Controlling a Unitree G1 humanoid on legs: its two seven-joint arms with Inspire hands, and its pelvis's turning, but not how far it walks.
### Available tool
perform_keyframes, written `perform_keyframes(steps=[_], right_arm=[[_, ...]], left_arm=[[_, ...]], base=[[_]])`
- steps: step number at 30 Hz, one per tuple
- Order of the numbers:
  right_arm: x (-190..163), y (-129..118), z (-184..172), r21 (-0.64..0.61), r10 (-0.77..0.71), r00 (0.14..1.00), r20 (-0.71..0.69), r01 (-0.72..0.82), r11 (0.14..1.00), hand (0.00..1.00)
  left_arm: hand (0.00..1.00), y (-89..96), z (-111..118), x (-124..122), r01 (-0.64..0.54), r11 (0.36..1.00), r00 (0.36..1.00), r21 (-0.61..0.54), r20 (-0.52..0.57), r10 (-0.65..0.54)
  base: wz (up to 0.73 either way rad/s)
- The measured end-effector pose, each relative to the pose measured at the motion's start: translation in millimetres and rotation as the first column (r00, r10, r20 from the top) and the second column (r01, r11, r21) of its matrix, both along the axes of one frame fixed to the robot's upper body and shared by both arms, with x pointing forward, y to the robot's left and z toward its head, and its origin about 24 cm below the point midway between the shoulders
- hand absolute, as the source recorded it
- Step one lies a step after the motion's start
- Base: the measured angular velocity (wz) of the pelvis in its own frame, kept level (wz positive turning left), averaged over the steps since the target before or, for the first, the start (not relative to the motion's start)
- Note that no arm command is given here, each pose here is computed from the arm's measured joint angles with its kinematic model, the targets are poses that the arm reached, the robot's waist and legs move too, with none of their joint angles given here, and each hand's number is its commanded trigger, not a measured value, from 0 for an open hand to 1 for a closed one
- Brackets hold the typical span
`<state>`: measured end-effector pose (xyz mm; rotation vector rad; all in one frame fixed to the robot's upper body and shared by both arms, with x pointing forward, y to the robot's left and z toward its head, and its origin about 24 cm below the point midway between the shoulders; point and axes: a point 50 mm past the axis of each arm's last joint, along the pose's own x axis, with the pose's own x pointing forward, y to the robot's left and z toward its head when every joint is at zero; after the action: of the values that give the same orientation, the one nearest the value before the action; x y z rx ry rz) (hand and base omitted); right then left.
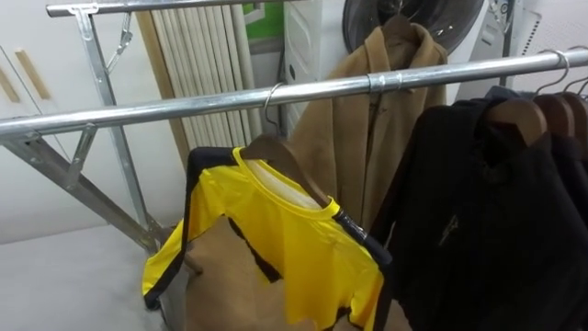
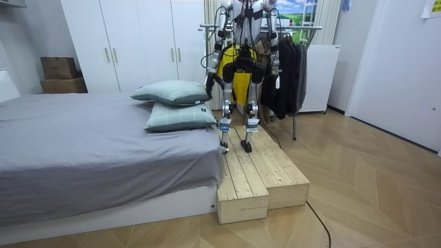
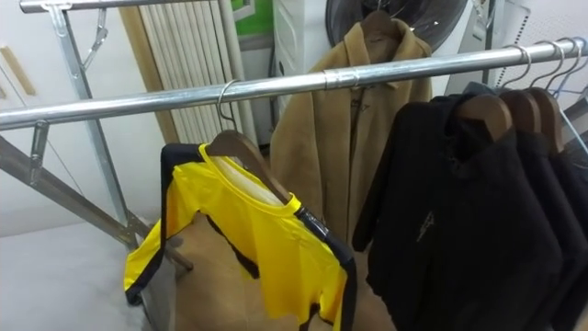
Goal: Hang clothes
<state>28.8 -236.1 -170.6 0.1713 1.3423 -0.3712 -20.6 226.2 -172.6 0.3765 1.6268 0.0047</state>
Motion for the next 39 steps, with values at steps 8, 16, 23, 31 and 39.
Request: perform_keyframes(steps=[8,16,23,31,39], right_arm=[[-0.6,0.3,-0.2,-0.016,0.017,1.0,-0.012,-0.017,1.0,0.0],[1.0,0.5,-0.1,-0.016,0.031,0.999,-0.011,-0.031,0.999,0.0],[3.0,-1.4,0.5,-0.022,0.051,0.999,-0.011,-0.051,0.998,0.0],[21.4,-1.8,2.3,-0.039,0.143,0.99,0.011,-0.143,0.989,0.0],[45.3,-11.8,8.2,-0.106,0.333,0.943,0.009,-0.331,0.938,0.0]], left_arm=[[0.0,-1.0,-0.2,-0.1,-0.001,1.0,1.0,-0.002,-0.001,0.001],[0.0,-1.3,-0.3,-0.1,0.0,1.0,1.0,-0.003,-0.002,0.0],[0.0,-4.1,-1.0,3.1,0.037,0.999,0.999,-0.013,0.0,-0.037],[0.0,-5.9,-1.6,10.8,-0.004,1.0,0.999,-0.027,0.049,0.005],[0.0,-13.5,-2.5,32.0,0.056,0.998,0.988,-0.032,0.147,-0.051]], base=[[0.0],[0.0],[0.09],[0.15],[0.8]])
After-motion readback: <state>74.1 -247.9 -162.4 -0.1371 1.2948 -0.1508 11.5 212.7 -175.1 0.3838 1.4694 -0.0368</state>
